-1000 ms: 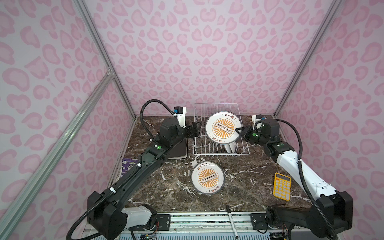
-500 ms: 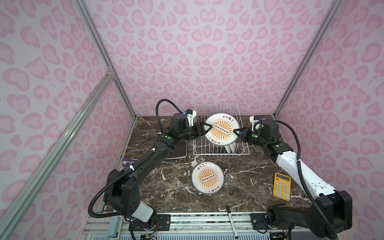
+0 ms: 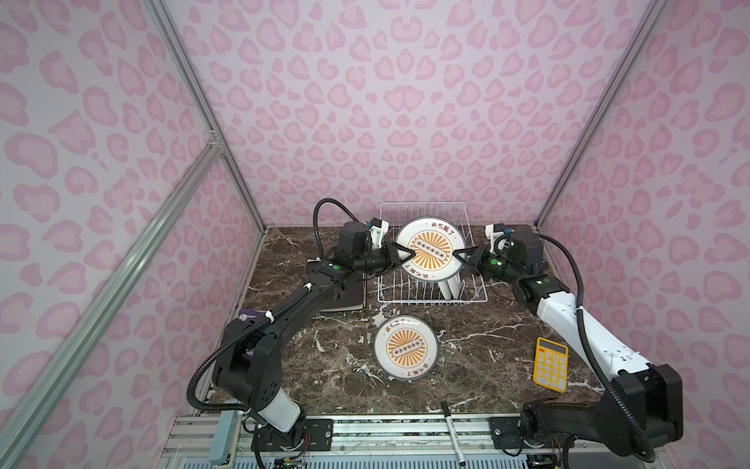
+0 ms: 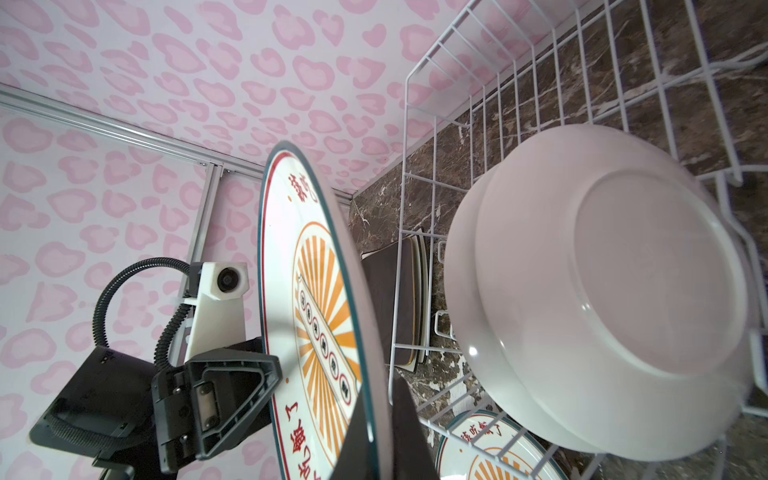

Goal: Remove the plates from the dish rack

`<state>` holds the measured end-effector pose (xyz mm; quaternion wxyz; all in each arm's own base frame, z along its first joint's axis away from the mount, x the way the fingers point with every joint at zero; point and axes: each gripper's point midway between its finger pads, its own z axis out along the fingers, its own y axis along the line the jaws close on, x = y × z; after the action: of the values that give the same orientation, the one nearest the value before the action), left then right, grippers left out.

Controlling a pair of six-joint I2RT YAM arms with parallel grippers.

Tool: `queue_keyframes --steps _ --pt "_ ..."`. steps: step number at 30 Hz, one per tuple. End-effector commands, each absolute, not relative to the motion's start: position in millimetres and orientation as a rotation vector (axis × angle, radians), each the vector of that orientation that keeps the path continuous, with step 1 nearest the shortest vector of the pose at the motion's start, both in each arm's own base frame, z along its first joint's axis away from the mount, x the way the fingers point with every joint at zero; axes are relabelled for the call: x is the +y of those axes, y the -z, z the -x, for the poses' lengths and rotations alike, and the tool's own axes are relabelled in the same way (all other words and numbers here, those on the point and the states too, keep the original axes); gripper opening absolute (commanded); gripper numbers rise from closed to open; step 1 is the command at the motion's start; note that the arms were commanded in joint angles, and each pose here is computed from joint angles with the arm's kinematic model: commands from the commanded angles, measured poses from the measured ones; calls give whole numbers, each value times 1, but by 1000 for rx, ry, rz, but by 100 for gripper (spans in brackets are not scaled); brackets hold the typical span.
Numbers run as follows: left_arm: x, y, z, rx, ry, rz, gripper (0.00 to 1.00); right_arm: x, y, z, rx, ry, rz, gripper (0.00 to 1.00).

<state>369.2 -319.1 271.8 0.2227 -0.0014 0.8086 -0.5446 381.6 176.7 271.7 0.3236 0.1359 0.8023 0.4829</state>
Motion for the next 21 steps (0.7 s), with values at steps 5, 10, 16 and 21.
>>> queue_keyframes --steps 5,10,16,21 --pt "-331 -298 -371 2134 1601 -87 18 188 -275 -378 2121 -1313 -259 0" --pt "-330 -299 -372 2127 1596 -72 4 188 -272 -376 2145 -1295 -239 0" --pt "-325 -299 -369 2128 1568 -64 4 186 -272 -377 2144 -1278 -239 11" --pt "-320 -303 -367 2115 1540 -57 3 181 -279 -379 2117 -1221 -215 38"
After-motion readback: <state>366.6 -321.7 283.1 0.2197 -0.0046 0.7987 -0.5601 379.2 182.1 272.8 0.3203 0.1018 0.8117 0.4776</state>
